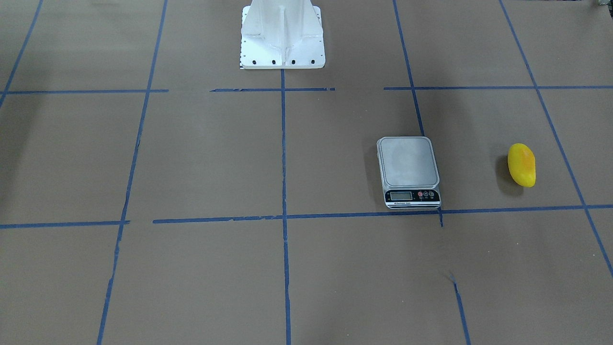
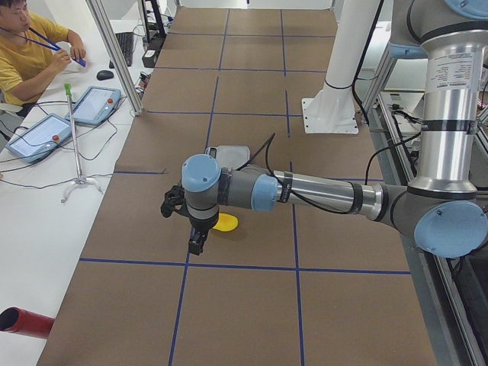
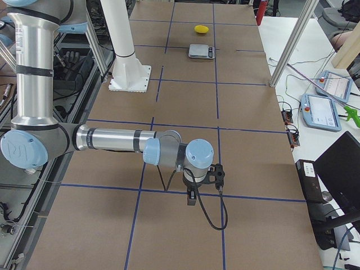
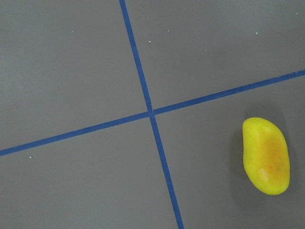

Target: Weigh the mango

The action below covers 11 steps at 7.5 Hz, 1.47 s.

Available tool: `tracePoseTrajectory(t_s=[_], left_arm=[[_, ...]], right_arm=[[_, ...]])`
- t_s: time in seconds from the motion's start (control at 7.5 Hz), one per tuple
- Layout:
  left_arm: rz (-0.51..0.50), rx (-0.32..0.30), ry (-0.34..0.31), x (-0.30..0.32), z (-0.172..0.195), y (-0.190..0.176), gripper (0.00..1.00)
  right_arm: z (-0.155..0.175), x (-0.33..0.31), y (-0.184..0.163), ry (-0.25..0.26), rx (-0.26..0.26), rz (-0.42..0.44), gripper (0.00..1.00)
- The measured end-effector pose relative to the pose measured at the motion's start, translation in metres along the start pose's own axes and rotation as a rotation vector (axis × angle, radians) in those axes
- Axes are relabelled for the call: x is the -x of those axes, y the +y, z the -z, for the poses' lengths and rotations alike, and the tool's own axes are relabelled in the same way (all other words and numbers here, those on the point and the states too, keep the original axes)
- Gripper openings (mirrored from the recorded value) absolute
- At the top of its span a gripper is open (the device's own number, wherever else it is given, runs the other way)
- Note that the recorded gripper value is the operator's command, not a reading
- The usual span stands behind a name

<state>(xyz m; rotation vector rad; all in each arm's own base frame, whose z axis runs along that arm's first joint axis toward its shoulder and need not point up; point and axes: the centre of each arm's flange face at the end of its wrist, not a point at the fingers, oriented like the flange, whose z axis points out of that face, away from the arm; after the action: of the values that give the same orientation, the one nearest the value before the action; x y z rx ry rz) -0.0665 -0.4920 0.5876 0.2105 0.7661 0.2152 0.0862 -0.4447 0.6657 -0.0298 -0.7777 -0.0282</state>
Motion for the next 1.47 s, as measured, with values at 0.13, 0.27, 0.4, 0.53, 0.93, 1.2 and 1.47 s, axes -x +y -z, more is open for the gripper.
tracePoseTrajectory(t_s=[0.13,0.27,0.4,0.53,0.93,1.2,1.47], left_arm=[[0.002,0.003,0.002,0.0,-0.001,-0.001,1.0],[0.007,0.006,0.002,-0.001,-0.002,0.001,1.0],[0.003,0.005,-0.001,-0.003,-0.001,0.003,1.0],[0.002,0.007,-0.001,-0.001,-0.004,0.006,1.0],[-0.063,0.006,0.038,-0.04,-0.052,-0.005,1.0],[-0.094,0.012,0.069,-0.097,-0.112,-0.014,1.0],[-0.053,0.015,0.076,-0.131,-0.155,-0.009,1.0]], right_arm=[[0.0,0.0,0.0,0.0,0.0,0.0,1.0],[0.0,0.0,0.0,0.0,0.0,0.0,1.0],[0.0,0.0,0.0,0.0,0.0,0.0,1.0],[0.0,0.0,0.0,0.0,0.0,0.0,1.0],[0.0,0.0,0.0,0.0,0.0,0.0,1.0],[0.0,0.0,0.0,0.0,0.0,0.0,1.0],[0.0,0.0,0.0,0.0,0.0,0.0,1.0]])
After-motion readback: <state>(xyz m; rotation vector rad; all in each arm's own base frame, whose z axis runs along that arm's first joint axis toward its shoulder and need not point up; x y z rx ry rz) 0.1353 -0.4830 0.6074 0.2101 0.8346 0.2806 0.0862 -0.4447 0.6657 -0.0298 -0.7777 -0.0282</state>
